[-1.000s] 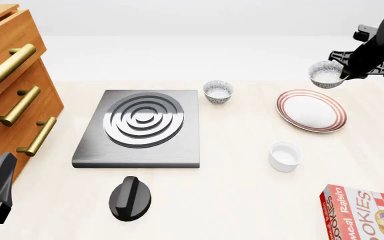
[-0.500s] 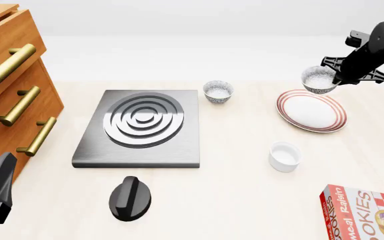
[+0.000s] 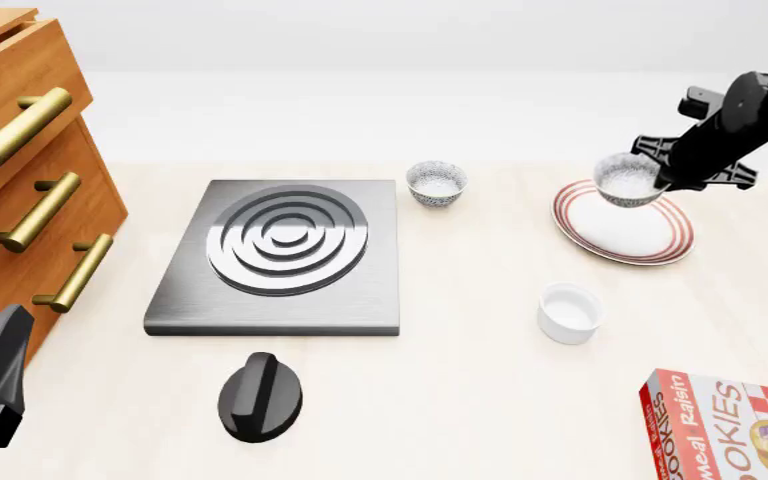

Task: Pick the akita bowl next to the cookies box and place it on the plate.

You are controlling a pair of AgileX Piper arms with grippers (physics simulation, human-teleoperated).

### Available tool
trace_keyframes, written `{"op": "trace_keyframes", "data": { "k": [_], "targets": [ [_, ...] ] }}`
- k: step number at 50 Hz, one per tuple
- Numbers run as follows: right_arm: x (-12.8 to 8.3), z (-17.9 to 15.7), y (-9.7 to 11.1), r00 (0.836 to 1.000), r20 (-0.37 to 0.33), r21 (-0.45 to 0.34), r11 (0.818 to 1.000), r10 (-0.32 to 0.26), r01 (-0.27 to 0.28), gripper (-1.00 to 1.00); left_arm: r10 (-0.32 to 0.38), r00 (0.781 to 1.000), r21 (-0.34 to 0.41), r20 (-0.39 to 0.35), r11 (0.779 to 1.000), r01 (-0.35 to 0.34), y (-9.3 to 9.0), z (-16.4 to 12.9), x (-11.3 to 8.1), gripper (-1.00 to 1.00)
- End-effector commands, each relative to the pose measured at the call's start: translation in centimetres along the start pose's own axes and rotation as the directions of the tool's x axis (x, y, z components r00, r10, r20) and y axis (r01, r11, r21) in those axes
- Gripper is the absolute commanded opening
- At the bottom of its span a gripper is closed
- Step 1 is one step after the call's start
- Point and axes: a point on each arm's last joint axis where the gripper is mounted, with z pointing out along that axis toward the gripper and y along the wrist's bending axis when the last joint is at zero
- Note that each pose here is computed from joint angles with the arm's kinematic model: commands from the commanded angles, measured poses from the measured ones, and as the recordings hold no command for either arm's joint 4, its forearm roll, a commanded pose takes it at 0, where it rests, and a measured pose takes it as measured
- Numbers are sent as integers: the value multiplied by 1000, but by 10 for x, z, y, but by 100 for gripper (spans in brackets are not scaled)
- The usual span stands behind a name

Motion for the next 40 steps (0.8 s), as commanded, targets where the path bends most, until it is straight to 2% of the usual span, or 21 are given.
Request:
{"op": "trace_keyframes", "data": {
  "k": [1, 40],
  "targets": [
    [1, 4, 1, 1000, 2, -3, 1000, 7, -7, -100, 0, 1000, 0, 0, 1000, 0, 0, 0, 0, 100],
    [1, 27, -7, 1000, -18, 11, 1000, 19, -19, -100, 0, 1000, 0, 0, 1000, 0, 0, 0, 0, 100]
  ]
}}
